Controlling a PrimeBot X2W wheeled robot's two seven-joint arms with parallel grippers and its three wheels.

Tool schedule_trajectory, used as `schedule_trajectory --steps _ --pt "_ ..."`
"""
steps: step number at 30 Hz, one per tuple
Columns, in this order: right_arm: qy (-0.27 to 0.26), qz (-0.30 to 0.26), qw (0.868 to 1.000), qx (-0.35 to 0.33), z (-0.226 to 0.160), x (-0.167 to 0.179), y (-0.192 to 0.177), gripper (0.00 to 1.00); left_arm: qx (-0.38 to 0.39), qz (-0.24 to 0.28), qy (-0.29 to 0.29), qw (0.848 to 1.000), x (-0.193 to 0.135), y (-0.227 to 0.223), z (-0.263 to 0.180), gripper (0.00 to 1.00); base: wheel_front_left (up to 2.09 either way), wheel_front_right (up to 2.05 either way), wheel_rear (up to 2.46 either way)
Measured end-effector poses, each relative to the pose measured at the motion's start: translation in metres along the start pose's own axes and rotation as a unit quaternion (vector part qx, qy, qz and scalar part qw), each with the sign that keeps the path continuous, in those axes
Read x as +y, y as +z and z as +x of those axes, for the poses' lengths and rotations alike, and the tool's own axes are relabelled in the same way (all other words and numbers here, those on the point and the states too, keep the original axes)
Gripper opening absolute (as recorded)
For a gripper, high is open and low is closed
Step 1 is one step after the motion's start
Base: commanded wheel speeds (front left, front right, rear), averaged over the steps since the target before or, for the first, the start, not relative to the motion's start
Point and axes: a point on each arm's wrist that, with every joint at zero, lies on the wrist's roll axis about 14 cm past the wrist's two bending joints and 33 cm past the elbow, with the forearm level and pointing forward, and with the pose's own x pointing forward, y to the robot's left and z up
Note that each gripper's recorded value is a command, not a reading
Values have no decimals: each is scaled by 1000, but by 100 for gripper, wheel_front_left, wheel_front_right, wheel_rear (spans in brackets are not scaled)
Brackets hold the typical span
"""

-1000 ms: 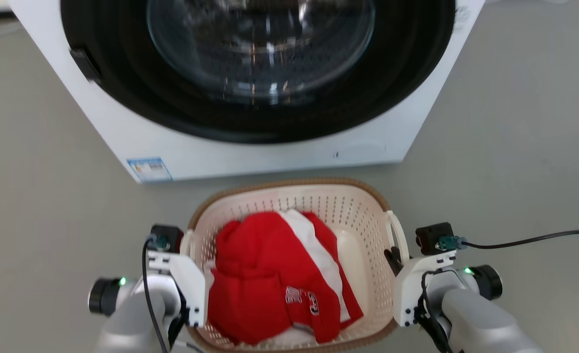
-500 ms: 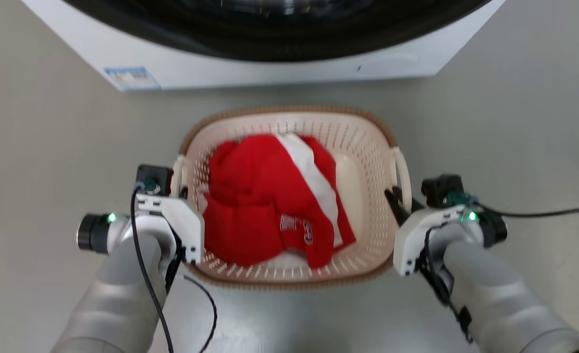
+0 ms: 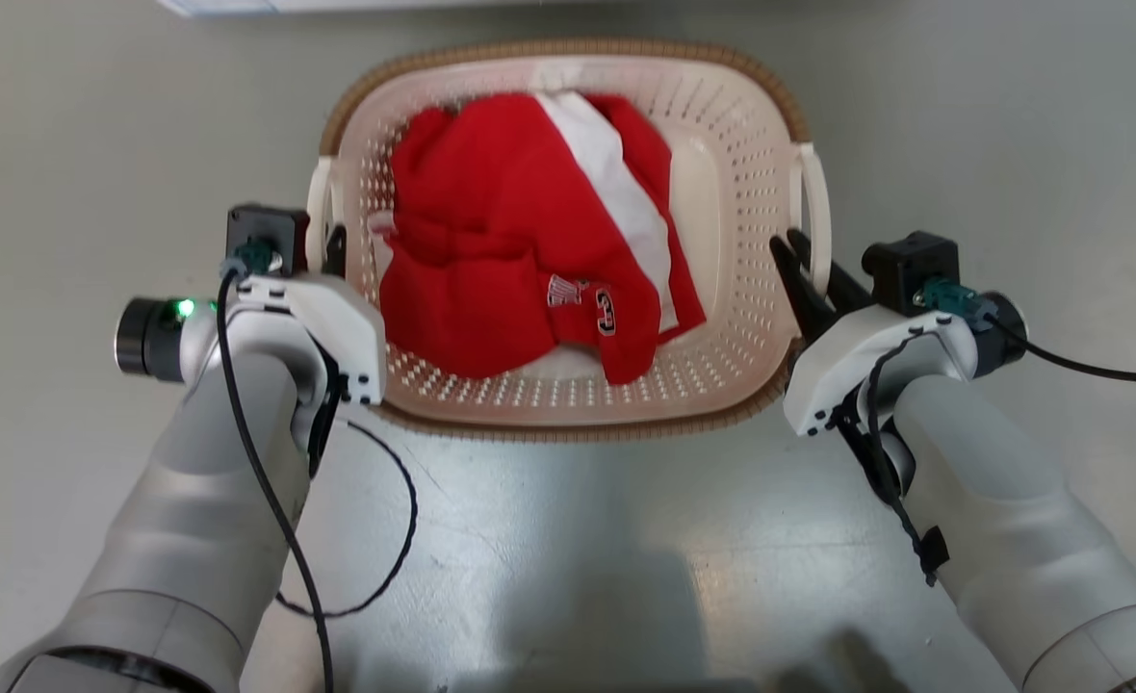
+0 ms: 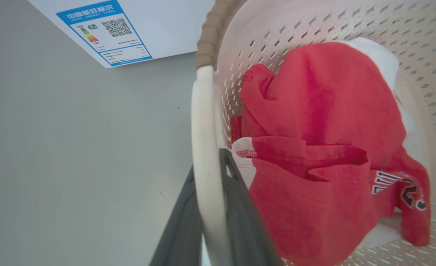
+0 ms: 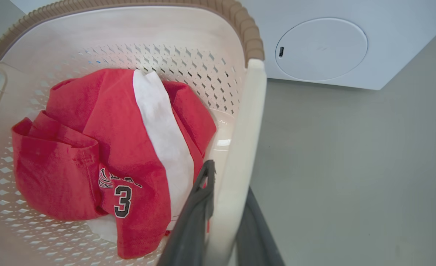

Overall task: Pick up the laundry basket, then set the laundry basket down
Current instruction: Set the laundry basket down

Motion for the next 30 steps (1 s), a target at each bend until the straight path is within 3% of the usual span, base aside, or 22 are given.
schedule_trajectory --steps 30 --pt "-14 10 999 28 23 -11 -38 0 19 13 8 1000 5 -28 31 0 0 0 0"
